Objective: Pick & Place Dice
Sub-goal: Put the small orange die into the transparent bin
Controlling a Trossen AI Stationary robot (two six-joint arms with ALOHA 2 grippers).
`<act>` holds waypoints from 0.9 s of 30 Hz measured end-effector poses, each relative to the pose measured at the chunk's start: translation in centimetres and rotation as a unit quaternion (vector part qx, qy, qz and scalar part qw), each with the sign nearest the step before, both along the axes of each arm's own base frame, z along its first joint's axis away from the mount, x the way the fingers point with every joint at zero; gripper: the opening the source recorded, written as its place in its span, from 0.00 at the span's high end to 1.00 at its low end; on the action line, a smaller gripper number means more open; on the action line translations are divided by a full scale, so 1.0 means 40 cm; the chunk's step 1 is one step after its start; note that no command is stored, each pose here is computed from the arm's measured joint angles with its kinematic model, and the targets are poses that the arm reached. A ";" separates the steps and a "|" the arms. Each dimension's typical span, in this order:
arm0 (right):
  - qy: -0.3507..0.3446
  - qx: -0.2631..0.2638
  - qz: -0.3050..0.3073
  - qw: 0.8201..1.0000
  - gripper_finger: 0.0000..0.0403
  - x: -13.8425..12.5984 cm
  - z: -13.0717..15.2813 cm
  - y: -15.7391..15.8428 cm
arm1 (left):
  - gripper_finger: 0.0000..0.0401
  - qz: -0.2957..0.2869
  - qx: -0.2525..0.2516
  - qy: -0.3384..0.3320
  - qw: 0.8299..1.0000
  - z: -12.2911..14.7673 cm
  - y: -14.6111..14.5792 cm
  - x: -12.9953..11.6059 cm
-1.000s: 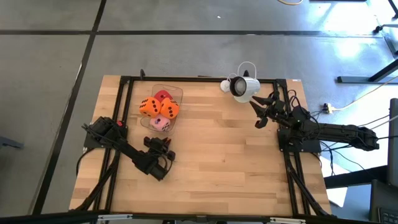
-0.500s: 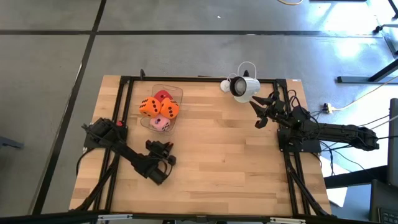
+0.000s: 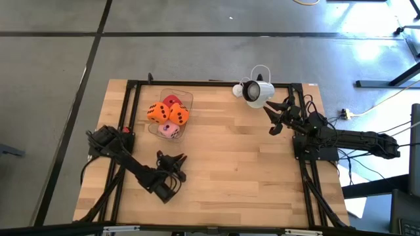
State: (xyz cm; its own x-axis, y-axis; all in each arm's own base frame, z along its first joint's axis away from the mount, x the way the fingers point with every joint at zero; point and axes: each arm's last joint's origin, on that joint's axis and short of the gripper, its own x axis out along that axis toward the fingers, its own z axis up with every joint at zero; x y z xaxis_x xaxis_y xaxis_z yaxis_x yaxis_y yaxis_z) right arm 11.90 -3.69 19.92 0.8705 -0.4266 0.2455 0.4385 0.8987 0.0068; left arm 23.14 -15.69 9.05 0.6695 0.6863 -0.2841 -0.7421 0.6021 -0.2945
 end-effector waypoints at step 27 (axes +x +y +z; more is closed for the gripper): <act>0.000 0.000 0.000 1.000 0.68 0.000 0.000 0.000 | 0.91 0.093 0.143 -0.001 0.985 0.234 0.156 -0.046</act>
State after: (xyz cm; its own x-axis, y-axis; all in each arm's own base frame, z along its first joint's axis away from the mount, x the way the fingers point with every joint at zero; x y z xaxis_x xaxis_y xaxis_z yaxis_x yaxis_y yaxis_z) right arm 11.90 -3.69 19.92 0.8704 -0.4266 0.2457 0.4386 0.8987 0.0069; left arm 21.30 -9.43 18.42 0.5255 0.8487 -0.0594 -0.8467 0.5149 -0.1337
